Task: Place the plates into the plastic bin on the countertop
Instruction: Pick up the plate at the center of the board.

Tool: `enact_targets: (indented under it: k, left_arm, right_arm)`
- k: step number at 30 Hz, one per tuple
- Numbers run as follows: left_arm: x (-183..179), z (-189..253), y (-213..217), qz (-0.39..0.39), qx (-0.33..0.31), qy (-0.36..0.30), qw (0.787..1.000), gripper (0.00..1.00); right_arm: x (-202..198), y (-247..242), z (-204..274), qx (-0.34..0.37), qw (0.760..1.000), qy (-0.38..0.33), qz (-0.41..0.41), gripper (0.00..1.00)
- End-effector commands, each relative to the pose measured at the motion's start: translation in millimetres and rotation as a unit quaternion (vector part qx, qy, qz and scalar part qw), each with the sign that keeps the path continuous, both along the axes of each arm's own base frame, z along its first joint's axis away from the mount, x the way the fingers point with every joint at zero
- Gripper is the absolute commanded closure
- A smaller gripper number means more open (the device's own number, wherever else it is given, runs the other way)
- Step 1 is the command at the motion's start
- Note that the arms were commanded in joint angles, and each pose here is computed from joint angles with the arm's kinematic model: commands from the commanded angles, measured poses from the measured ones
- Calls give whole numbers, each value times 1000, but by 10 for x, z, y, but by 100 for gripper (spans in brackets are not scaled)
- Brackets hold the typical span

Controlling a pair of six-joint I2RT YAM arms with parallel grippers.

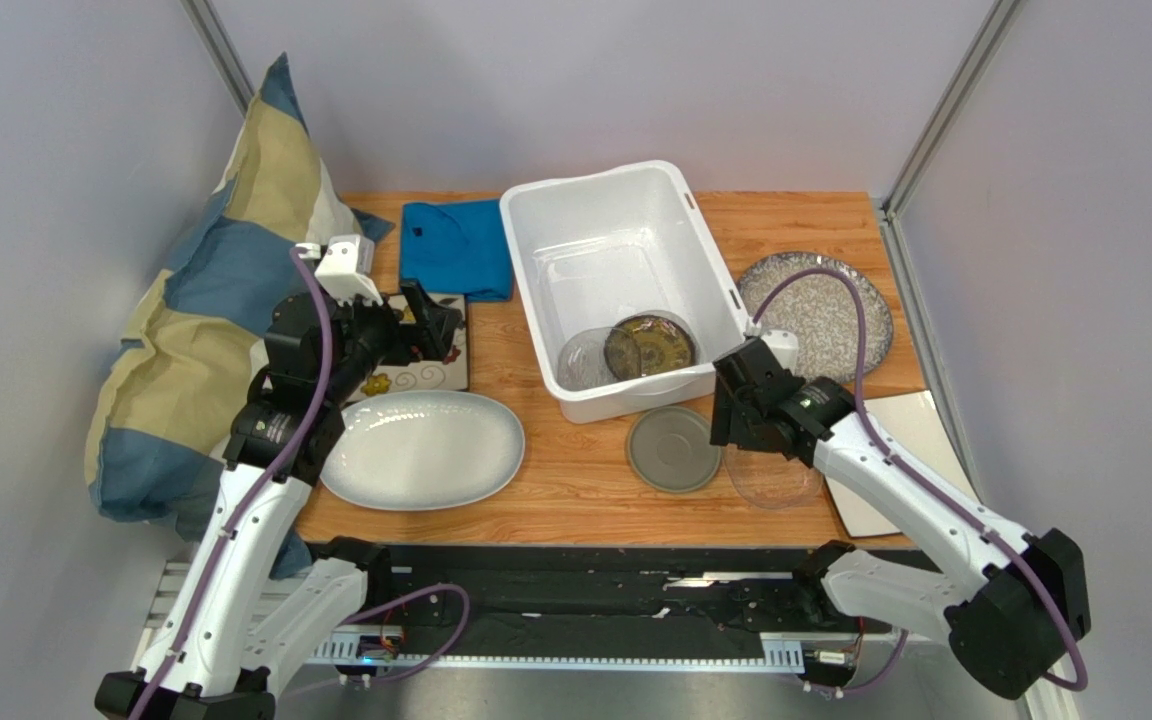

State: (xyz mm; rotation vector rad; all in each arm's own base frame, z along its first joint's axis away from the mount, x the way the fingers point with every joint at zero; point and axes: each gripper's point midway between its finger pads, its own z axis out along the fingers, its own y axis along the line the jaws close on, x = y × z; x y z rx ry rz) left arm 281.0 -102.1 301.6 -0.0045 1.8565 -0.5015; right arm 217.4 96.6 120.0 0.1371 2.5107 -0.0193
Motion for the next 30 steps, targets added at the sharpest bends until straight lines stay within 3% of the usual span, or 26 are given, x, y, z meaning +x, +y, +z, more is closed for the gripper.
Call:
enact_targets:
  k: [1, 9, 30]
  left_arm:
    - [16, 81, -41, -7, -12, -15, 1000, 2]
    - [15, 74, -53, -9, -14, -13, 1000, 2]
    - [46, 34, -50, -6, -11, -7, 1000, 2]
  right_arm:
    - [-188, -152, -215, -34, 997, 54, -40, 32]
    - [-366, 23, -464, 0, 995, 100, -19, 34]
    - [-326, 41, -856, -59, 990, 127, -12, 36]
